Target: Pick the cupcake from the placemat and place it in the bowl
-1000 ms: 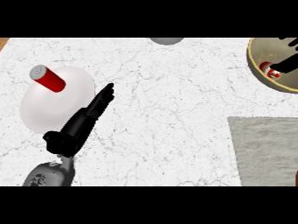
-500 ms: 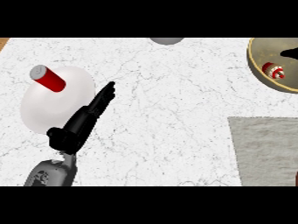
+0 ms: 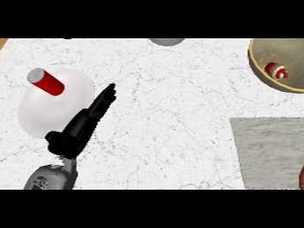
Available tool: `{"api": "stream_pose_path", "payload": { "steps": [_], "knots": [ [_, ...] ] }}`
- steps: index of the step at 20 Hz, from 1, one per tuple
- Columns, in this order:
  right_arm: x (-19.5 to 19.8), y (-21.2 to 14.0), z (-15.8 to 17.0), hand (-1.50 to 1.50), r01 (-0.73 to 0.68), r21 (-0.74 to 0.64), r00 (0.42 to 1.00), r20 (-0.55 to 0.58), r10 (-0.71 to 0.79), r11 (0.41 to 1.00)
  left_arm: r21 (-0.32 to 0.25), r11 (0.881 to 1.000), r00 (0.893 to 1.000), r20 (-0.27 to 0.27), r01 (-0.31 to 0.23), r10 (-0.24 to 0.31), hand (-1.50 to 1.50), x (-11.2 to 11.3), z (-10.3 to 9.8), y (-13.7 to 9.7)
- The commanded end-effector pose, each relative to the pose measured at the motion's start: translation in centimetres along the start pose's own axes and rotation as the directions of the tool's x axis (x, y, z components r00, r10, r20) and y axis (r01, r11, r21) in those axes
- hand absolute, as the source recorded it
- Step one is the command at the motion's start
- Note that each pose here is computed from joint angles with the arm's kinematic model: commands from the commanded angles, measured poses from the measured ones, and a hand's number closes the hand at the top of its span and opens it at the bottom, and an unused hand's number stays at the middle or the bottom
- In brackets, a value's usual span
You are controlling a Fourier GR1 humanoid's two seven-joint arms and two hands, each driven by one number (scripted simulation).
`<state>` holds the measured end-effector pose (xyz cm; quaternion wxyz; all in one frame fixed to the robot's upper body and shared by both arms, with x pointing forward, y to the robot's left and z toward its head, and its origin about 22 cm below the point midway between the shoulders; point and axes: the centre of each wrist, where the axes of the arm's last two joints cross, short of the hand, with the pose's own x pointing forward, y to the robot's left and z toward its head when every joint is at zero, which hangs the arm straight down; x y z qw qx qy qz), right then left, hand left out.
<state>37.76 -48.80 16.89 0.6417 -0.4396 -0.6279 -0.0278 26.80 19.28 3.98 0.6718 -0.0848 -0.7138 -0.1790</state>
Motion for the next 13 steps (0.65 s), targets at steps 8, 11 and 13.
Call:
{"api": "stream_pose_path", "payload": {
  "steps": [8, 11, 13],
  "knots": [
    [-8.1, -12.2, 2.6, -1.5, 0.138, -0.105, 0.99, -0.009, -0.14, 0.985, 0.019, 1.0, 1.0, -0.002, -0.005, 0.005, 0.0, -0.3, 0.7, 2.0],
    [-10.0, -13.8, 3.8, -1.5, 0.138, -0.014, 0.99, -0.008, -0.138, 0.99, 0.007, 1.0, 1.0, 0.007, 0.003, -0.003, 0.0, -0.3, 0.1, 0.5],
    [-10.9, -13.9, 4.4, -1.5, 0.16, -0.042, 0.987, -0.012, -0.161, 0.986, 0.022, 1.0, 1.0, -0.006, -0.005, 0.005, 0.0, -1.3, 1.5, -0.6]
  ]
}}
